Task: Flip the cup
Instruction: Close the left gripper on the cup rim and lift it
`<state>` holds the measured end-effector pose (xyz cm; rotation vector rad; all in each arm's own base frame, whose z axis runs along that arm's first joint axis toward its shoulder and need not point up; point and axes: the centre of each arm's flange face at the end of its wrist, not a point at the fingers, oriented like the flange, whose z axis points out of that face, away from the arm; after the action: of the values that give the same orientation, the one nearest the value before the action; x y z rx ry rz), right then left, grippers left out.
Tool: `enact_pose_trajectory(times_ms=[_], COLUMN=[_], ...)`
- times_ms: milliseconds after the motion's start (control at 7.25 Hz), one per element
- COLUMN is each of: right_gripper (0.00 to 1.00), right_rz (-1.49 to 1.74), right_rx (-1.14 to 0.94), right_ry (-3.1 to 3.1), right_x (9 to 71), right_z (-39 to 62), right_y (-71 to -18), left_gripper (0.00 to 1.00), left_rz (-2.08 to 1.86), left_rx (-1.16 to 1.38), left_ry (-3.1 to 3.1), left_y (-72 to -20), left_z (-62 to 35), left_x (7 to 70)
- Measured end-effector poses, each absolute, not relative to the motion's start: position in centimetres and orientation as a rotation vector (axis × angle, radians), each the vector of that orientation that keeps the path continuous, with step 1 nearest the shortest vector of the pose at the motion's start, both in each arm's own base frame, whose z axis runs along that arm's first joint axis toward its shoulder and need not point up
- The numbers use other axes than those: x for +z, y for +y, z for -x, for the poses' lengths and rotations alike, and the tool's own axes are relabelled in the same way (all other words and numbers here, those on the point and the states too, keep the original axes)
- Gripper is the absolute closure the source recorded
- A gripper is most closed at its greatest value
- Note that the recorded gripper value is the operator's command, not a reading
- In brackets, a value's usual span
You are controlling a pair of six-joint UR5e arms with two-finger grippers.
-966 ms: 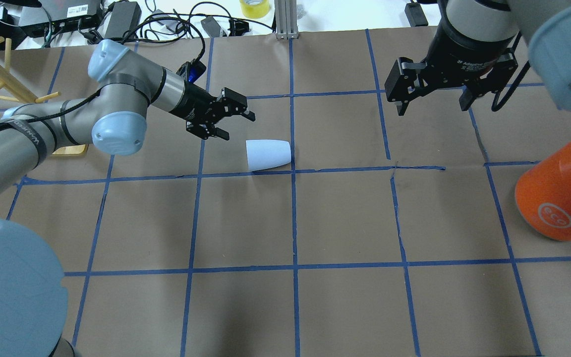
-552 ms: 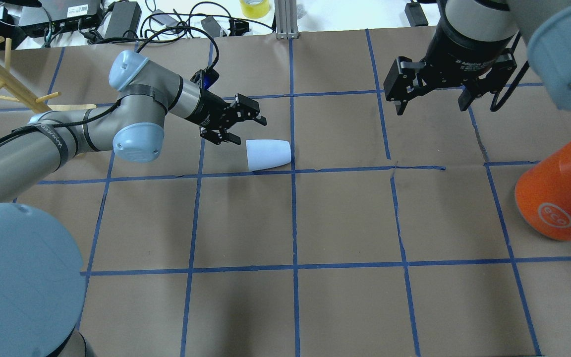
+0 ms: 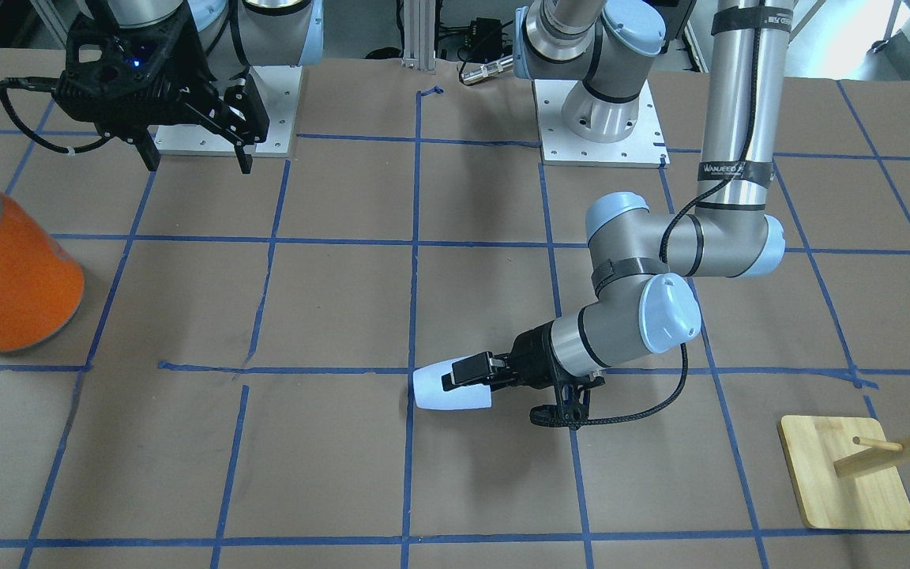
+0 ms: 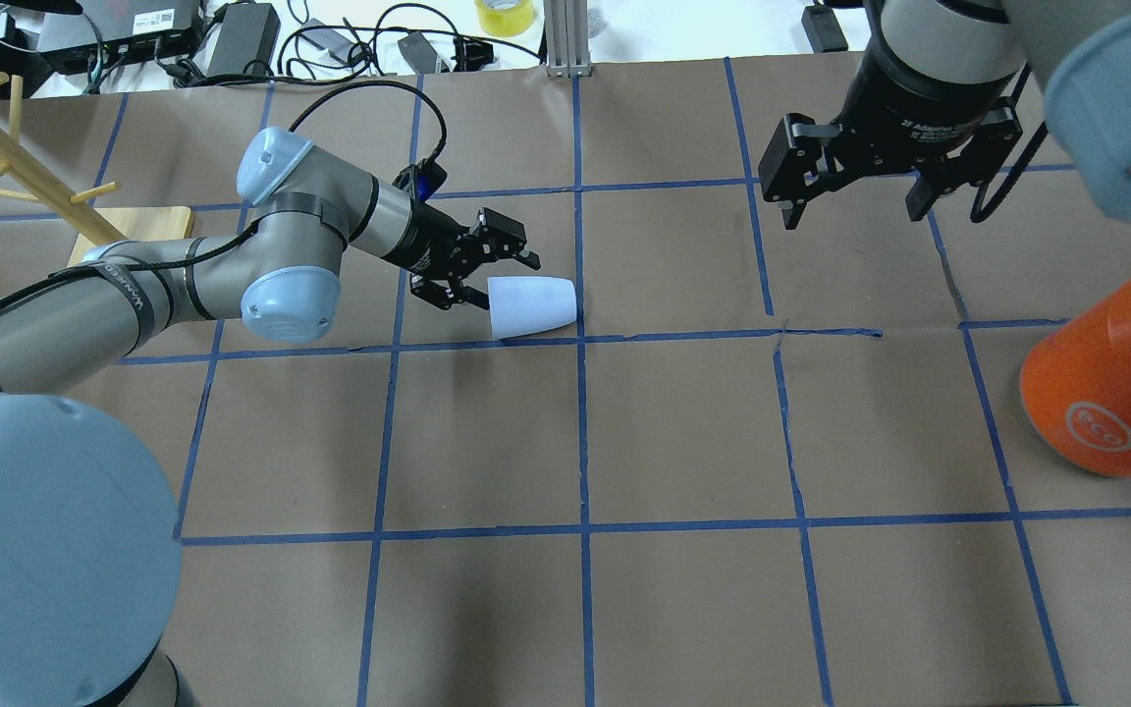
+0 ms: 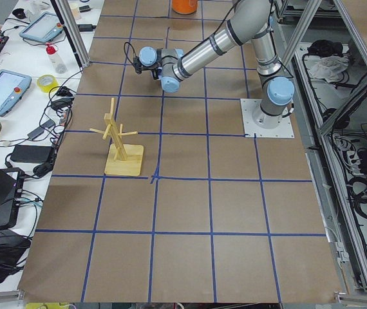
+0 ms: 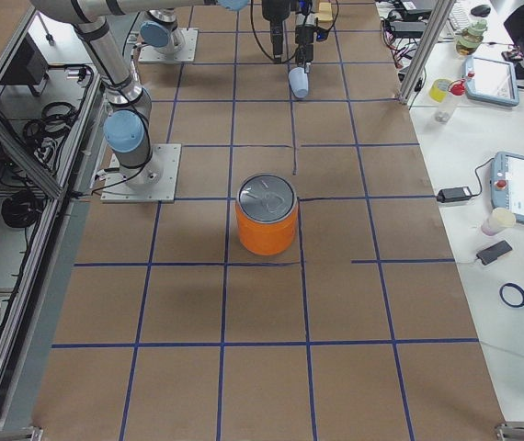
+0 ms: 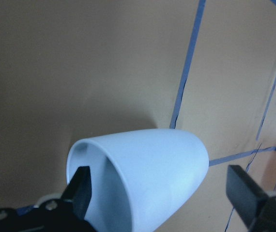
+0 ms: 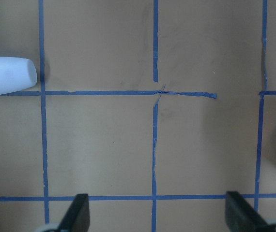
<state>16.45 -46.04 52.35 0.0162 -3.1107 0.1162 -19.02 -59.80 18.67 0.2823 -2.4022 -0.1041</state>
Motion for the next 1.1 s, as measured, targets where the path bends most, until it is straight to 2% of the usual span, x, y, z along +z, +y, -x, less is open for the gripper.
enact_pose_trajectory(times_ms=[138,414,1103], right_gripper=[0.0,0.0,0.0], right_rz=[-0.016,-0.017,-0.02], right_rx=[0.116,0.115,0.113], right_ry=[-3.111,-3.111,-3.111], right_x=[52.4,52.3,52.3], right_z=[-16.5,-16.5,-16.5], right_y=[-46.0,-46.0,-46.0], left_gripper=[0.34,1.0,1.0], left_rz=[-0.299,-0.308,-0.361], left_rx=[-0.115,-0.082,-0.005], left_ry=[-2.372,-2.352,-2.338], left_y=[-59.5,-59.7,-60.6], left_z=[19.3,19.4,19.4], left_x=[18.9,19.3,22.1])
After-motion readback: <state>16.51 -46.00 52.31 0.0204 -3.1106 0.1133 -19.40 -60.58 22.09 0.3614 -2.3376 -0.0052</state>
